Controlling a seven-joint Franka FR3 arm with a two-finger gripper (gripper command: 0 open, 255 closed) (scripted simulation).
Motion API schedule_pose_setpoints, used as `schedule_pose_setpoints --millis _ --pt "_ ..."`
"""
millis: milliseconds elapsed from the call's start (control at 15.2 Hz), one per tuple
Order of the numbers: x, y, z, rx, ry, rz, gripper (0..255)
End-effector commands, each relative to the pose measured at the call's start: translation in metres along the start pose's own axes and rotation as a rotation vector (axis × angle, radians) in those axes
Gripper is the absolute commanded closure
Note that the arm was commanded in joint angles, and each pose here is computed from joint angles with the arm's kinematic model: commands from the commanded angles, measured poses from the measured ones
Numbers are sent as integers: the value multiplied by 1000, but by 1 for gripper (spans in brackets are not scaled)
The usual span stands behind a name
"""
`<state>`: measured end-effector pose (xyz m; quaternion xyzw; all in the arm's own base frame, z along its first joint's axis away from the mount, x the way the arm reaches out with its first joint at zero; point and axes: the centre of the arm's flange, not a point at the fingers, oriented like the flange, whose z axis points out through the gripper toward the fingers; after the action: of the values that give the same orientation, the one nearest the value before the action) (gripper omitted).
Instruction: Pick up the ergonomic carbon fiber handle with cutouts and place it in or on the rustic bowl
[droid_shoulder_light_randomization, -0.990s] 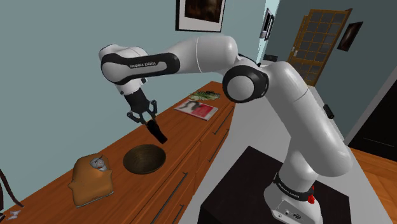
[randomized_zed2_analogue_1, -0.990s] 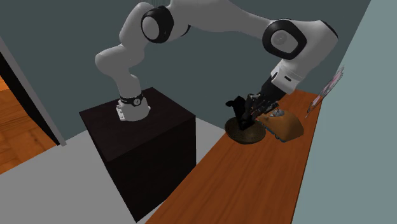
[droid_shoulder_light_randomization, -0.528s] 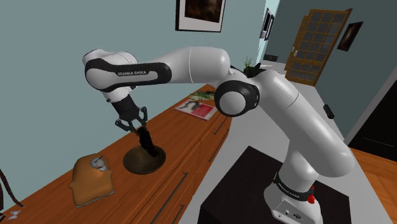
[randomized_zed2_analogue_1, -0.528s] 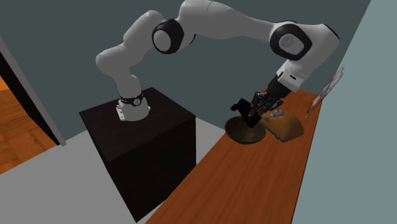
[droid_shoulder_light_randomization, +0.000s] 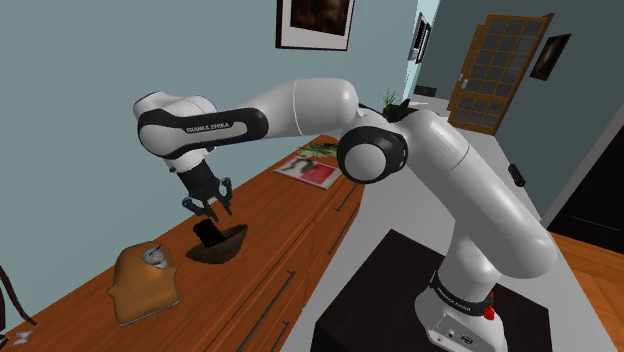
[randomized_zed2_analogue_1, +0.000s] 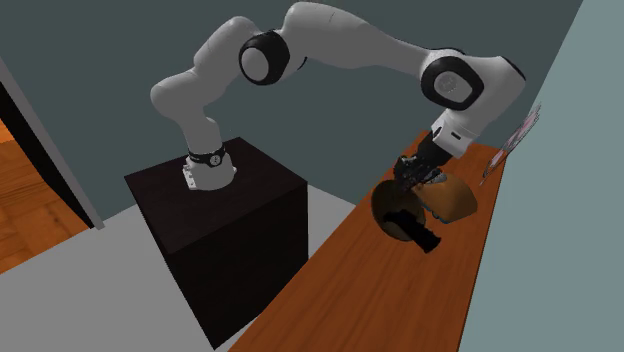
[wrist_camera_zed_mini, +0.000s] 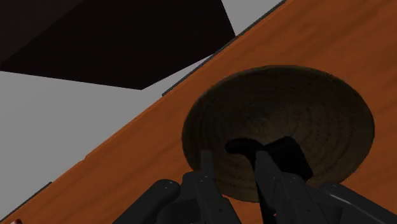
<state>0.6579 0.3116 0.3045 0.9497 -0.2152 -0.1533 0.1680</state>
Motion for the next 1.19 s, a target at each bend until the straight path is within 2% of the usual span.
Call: schedule_pose_setpoints --millis 0,132,198,264,792,1122 --pt "-7 22 14 144 83 31 0" --pt "-18 57 51 431 248 94 0" --pt "-12 44 46 141 52 58 0" --pt "-12 44 46 141 52 58 0" --pt "38 -25 49 231 151 71 0" --pt "44 -34 69 237 157 72 0"
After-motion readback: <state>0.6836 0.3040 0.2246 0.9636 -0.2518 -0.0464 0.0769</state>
